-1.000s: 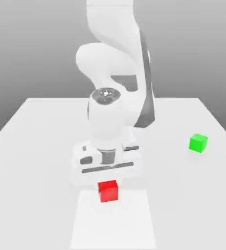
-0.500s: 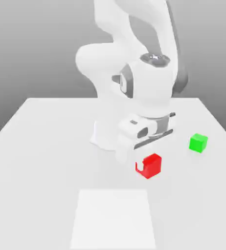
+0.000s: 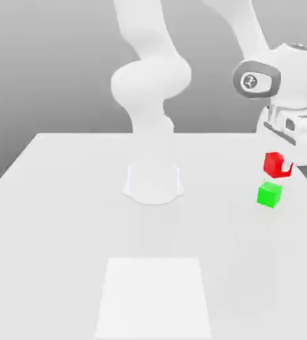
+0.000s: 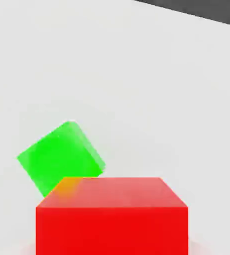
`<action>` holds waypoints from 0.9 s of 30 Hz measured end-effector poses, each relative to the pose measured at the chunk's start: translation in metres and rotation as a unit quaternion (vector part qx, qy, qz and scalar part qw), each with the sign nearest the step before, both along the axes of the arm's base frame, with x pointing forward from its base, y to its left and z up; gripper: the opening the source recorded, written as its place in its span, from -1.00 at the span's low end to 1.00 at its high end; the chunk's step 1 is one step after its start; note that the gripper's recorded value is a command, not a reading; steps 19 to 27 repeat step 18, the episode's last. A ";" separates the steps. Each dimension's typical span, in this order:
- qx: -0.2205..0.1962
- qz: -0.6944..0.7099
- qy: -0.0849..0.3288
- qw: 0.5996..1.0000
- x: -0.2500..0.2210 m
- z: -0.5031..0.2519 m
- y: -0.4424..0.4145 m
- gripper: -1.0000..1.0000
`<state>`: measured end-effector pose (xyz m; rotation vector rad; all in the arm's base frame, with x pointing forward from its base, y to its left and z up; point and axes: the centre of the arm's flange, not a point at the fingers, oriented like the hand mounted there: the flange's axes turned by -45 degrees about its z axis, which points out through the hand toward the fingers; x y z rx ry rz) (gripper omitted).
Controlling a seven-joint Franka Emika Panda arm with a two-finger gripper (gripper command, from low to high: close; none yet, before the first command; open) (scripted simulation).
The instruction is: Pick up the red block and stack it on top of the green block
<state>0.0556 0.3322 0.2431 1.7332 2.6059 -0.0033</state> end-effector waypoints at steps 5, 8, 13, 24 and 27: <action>-0.011 0.007 -0.015 1.000 0.000 -0.017 0.003 -1.00; -0.013 0.007 -0.019 1.000 0.002 -0.029 0.003 -1.00; -0.008 0.009 -0.014 1.000 0.000 -0.048 0.003 -1.00; 0.001 0.012 0.000 1.000 -0.007 -0.063 0.001 1.00; 0.001 0.012 0.000 1.000 -0.007 -0.063 0.001 1.00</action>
